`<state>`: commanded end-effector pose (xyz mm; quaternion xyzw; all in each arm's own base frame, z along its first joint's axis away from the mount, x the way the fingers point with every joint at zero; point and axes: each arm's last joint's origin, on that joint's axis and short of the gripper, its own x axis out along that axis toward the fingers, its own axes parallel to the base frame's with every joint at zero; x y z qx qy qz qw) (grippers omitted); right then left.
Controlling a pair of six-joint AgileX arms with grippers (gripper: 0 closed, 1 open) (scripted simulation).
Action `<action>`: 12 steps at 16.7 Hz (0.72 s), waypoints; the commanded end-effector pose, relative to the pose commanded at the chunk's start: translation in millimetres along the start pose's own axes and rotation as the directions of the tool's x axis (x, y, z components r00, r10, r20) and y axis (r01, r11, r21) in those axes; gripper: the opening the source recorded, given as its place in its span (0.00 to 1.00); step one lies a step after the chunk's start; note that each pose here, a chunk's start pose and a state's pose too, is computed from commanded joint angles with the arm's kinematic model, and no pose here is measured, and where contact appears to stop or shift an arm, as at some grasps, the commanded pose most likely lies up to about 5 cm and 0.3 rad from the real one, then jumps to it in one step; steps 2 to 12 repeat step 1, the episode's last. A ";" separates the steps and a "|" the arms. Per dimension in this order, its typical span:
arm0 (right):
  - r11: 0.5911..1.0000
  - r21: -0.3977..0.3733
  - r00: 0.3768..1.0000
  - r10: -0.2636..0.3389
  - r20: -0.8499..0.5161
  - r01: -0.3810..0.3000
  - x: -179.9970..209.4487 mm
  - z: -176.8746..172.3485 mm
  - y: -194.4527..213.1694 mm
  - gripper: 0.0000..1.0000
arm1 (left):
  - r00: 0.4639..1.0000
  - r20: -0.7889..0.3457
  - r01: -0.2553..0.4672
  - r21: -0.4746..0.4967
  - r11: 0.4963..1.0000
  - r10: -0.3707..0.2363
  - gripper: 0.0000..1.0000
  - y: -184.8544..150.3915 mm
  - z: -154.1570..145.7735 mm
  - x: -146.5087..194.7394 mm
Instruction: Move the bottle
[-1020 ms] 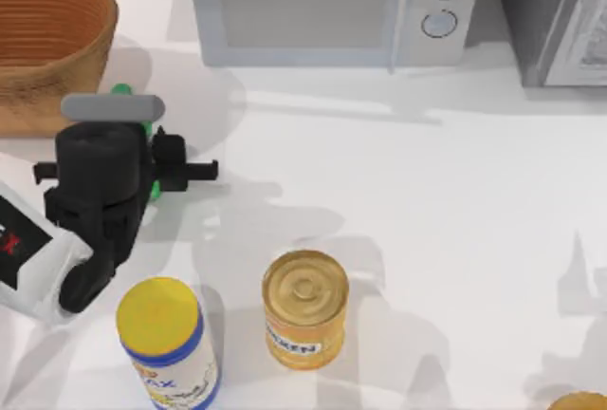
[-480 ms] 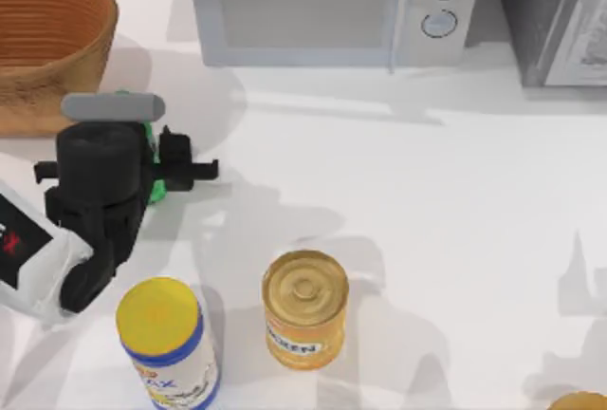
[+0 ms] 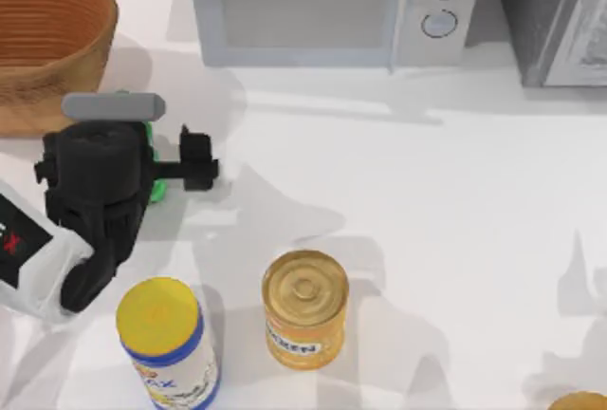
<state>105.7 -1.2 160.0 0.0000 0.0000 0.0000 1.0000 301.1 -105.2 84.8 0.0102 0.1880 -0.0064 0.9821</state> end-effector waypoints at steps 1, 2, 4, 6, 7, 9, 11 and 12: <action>1.000 0.000 1.000 0.000 0.000 0.000 0.0 0.0 0.0 1.00 | 1.000 0.000 0.000 0.000 1.000 0.000 1.00 0.0 0.0 0.0; 1.000 0.000 1.000 0.000 0.000 0.000 0.0 0.0 0.0 1.00 | 1.000 0.000 0.000 0.000 1.000 0.000 1.00 0.0 0.0 0.0; 1.000 0.000 1.000 0.000 0.000 0.000 0.0 0.0 0.0 1.00 | 1.000 0.000 0.000 0.000 1.000 0.000 1.00 0.0 0.0 0.0; 1.000 0.000 1.000 0.000 0.000 0.000 0.0 0.0 0.0 1.00 | 1.000 0.000 0.000 0.000 1.000 0.000 1.00 0.0 0.0 0.0; 1.000 0.000 1.000 0.000 0.000 0.000 0.0 0.0 0.0 1.00 | 1.000 0.000 0.000 0.000 1.000 0.000 1.00 0.0 0.0 0.0; 1.000 0.000 1.000 0.000 0.000 0.000 0.0 0.0 0.0 1.00 | 1.000 0.000 0.000 0.000 1.000 0.000 1.00 0.0 0.0 0.0; 1.000 0.000 1.000 0.000 0.000 0.000 0.0 0.0 0.0 1.00 | 1.000 0.000 0.000 0.000 1.000 0.000 1.00 0.0 0.0 0.0; 1.000 0.000 1.000 0.000 0.000 0.000 0.0 0.0 0.0 1.00 | 1.000 0.000 0.000 0.000 1.000 0.000 1.00 0.0 0.0 0.0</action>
